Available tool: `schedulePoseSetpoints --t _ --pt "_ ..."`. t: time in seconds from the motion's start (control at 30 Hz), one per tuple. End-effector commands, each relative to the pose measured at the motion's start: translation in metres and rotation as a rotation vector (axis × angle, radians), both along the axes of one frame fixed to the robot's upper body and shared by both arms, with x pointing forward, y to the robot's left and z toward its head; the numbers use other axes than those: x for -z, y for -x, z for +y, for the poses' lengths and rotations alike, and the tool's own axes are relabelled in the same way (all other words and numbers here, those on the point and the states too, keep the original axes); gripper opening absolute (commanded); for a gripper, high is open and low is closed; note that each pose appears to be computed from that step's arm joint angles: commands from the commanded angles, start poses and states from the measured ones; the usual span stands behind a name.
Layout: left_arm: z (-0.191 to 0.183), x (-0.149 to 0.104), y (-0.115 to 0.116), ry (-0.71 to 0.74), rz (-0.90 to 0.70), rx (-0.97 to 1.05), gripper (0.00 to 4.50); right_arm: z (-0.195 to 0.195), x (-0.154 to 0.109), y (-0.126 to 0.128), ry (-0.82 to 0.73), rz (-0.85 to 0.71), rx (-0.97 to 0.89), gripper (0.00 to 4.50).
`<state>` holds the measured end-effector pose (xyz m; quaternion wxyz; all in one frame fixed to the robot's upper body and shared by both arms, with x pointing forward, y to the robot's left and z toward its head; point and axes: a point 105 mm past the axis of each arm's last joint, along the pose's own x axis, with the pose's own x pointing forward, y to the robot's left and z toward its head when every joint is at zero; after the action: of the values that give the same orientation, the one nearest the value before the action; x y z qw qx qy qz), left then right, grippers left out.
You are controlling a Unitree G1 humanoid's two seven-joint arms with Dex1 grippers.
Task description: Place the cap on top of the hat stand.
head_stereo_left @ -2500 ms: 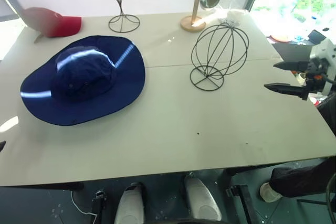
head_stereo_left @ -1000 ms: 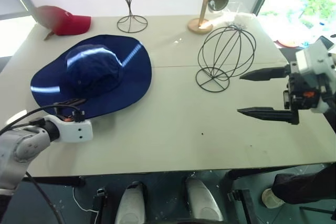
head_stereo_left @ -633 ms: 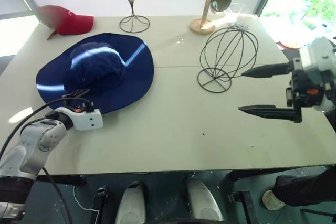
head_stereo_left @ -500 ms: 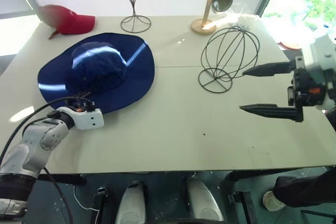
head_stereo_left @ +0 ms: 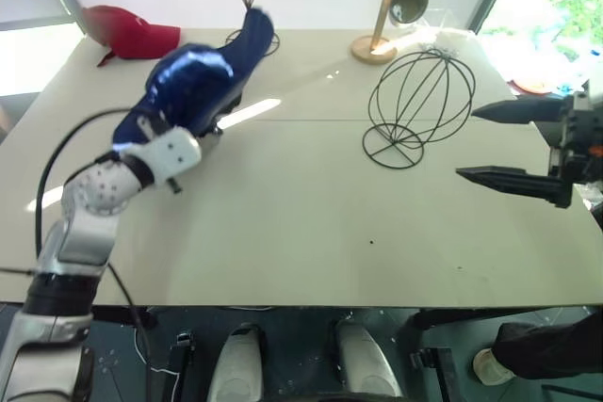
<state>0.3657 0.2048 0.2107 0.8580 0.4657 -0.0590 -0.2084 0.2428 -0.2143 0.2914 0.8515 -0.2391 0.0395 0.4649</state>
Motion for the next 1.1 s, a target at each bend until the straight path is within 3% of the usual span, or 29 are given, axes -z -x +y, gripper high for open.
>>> schedulePoseSetpoints --t 0.03,0.47,0.6,0.73,0.83,0.97,1.1 --pt "-0.029 -0.047 0.0 0.012 -0.101 0.112 0.06 -0.011 -0.018 0.006 0.013 -0.096 0.057 4.5" --pt "-0.17 -0.143 -0.011 0.014 -0.363 0.518 0.06 -0.048 -0.04 0.013 -0.052 -0.2 0.282 4.5" --pt "-0.208 -0.154 0.001 -0.104 -0.506 0.643 0.06 -0.061 -0.037 0.019 -0.055 -0.187 0.353 4.5" --pt "-0.231 -0.147 0.012 -0.274 -0.644 0.737 0.06 -0.076 -0.035 0.028 -0.062 -0.185 0.433 4.5" --pt "-0.241 -0.128 0.019 -0.475 -0.773 0.801 0.06 -0.085 -0.033 0.034 -0.072 -0.186 0.48 4.5" --pt "-0.237 -0.079 0.002 -0.785 -0.794 0.815 0.06 -0.087 -0.032 0.04 -0.103 -0.194 0.506 4.5" --pt "-0.243 -0.054 -0.003 -0.894 -0.864 0.843 0.06 -0.087 -0.034 0.041 -0.141 -0.21 0.52 4.5"
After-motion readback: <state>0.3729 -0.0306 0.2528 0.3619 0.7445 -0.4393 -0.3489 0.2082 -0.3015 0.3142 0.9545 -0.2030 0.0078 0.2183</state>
